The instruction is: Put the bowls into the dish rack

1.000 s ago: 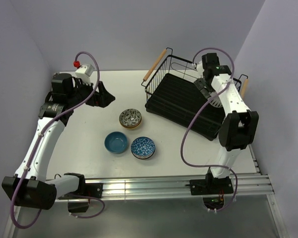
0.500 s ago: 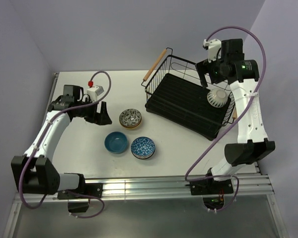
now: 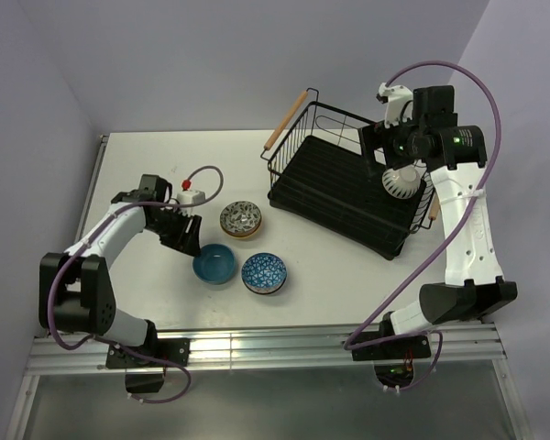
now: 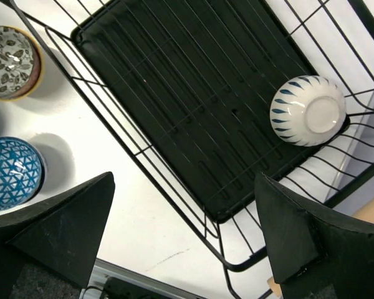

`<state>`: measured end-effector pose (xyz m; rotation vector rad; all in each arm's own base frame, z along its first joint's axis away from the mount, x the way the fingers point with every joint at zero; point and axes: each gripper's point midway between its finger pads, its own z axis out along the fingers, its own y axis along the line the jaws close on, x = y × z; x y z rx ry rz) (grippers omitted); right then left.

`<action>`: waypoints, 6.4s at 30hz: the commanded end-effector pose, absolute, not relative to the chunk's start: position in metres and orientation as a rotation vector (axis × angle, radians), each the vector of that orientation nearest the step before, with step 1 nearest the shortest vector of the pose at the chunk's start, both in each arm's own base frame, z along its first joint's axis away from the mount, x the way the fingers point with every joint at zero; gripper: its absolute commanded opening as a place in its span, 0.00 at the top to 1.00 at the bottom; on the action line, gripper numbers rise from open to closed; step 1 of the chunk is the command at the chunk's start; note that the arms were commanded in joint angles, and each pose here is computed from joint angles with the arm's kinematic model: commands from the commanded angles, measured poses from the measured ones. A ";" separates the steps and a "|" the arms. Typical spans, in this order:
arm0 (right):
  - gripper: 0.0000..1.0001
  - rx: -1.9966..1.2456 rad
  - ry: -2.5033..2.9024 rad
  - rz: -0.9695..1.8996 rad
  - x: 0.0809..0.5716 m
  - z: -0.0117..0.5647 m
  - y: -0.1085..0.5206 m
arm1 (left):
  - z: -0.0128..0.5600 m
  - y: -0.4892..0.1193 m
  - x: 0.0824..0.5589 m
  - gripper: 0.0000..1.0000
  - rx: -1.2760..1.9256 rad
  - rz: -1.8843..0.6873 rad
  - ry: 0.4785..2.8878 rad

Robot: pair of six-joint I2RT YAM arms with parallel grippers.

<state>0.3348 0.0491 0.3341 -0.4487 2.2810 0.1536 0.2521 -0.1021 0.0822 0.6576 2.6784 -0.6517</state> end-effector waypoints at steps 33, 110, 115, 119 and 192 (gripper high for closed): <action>0.00 -0.375 2.015 0.560 0.320 0.384 0.104 | 0.162 -0.146 0.281 1.00 0.757 -0.737 2.470; 0.51 -0.463 1.771 1.199 0.277 0.443 0.309 | 0.381 -0.268 0.335 1.00 0.320 -1.434 1.730; 0.82 -0.471 1.770 1.186 0.277 0.441 0.308 | 0.379 -0.268 0.335 1.00 0.308 -1.444 1.738; 1.00 -0.469 1.761 1.161 0.278 0.442 0.304 | 0.377 -0.268 0.336 0.88 0.303 -1.441 1.744; 1.00 -0.100 2.545 -0.419 0.344 0.216 -0.036 | 0.317 -0.128 0.400 0.00 -0.017 -0.495 2.036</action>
